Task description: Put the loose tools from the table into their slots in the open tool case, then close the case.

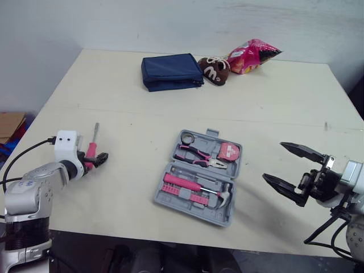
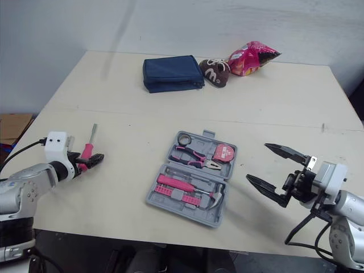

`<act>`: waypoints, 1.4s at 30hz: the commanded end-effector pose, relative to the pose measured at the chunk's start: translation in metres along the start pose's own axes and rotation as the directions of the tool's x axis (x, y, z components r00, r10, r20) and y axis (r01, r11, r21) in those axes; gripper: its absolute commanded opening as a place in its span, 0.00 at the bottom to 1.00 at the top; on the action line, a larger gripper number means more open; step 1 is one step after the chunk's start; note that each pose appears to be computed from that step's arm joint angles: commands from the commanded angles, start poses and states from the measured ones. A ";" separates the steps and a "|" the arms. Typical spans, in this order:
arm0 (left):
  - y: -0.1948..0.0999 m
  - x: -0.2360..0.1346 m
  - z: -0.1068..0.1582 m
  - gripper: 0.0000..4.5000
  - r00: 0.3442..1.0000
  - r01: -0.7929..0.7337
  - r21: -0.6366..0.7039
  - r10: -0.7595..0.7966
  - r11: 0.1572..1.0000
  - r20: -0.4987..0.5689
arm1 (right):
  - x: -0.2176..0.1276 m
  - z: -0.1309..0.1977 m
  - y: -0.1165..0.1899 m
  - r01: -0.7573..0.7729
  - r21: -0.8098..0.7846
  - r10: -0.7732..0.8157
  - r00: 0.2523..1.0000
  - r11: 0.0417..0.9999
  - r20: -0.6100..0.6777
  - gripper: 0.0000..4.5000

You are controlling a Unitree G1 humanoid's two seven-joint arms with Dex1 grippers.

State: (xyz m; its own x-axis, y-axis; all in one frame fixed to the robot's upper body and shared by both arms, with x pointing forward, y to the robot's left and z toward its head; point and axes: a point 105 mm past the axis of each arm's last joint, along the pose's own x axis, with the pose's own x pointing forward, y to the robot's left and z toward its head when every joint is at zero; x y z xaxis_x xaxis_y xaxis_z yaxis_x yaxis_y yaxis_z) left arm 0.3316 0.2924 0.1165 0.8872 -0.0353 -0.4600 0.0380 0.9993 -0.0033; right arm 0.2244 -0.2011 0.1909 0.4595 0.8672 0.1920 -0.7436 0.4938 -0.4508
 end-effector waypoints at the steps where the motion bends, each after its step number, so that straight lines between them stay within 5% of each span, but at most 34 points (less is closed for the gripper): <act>1: 0.001 0.008 -0.009 0.88 0.999 -0.030 -0.025 0.029 0.999 -0.036 | 0.012 0.012 0.008 -0.053 -0.024 0.054 0.997 0.998 0.059 1.00; 9: -0.005 0.022 -0.015 0.13 0.998 -0.008 -0.029 0.006 1.000 -0.055 | 0.012 0.006 0.015 -0.066 -0.011 0.067 0.997 0.998 0.044 1.00; 13: -0.003 0.019 0.001 0.12 0.999 0.013 -0.014 -0.012 1.000 0.043 | 0.008 0.005 0.017 -0.063 -0.012 0.064 0.998 0.998 0.023 1.00; 15: -0.013 0.010 0.025 0.12 0.977 0.103 0.037 -0.108 0.994 0.184 | 0.005 0.004 0.019 -0.066 -0.015 0.066 0.998 0.998 0.009 1.00; 17: -0.030 -0.007 0.049 0.12 0.914 0.218 0.166 -0.261 0.962 0.311 | 0.002 0.004 0.022 -0.076 -0.016 0.076 0.997 0.997 -0.011 1.00; 20: -0.049 -0.026 0.059 0.12 0.835 0.326 0.389 -0.456 0.862 0.308 | -0.004 0.004 0.028 -0.116 -0.027 0.115 0.993 0.993 -0.032 1.00; 22: -0.073 -0.046 0.065 0.12 0.722 0.430 0.566 -0.644 0.704 0.253 | -0.008 0.005 0.030 -0.130 -0.012 0.129 0.990 0.991 -0.047 1.00; 25: -0.115 -0.081 0.061 0.12 0.462 0.527 0.770 -0.882 0.361 0.097 | -0.015 0.002 0.032 -0.149 0.002 0.148 0.986 0.989 -0.079 1.00; 32: -0.177 -0.099 0.014 0.12 0.187 0.675 0.699 -0.861 -0.236 -0.472 | -0.017 0.003 0.033 -0.153 0.008 0.153 0.980 0.988 -0.129 1.00; 42: -0.213 -0.082 -0.019 0.12 0.218 0.743 0.583 -0.705 -0.327 -0.674 | -0.017 0.011 0.047 -0.145 0.117 0.164 0.972 0.982 -0.168 1.00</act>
State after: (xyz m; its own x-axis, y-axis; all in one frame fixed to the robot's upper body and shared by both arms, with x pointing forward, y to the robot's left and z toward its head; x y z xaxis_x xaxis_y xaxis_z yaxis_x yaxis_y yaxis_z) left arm 0.2436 0.0870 0.1361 -0.1571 -0.7226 -0.6732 0.9255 -0.3456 0.1549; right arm 0.1801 -0.1936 0.1655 0.4069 0.9121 -0.0505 -0.8655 0.3672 -0.3407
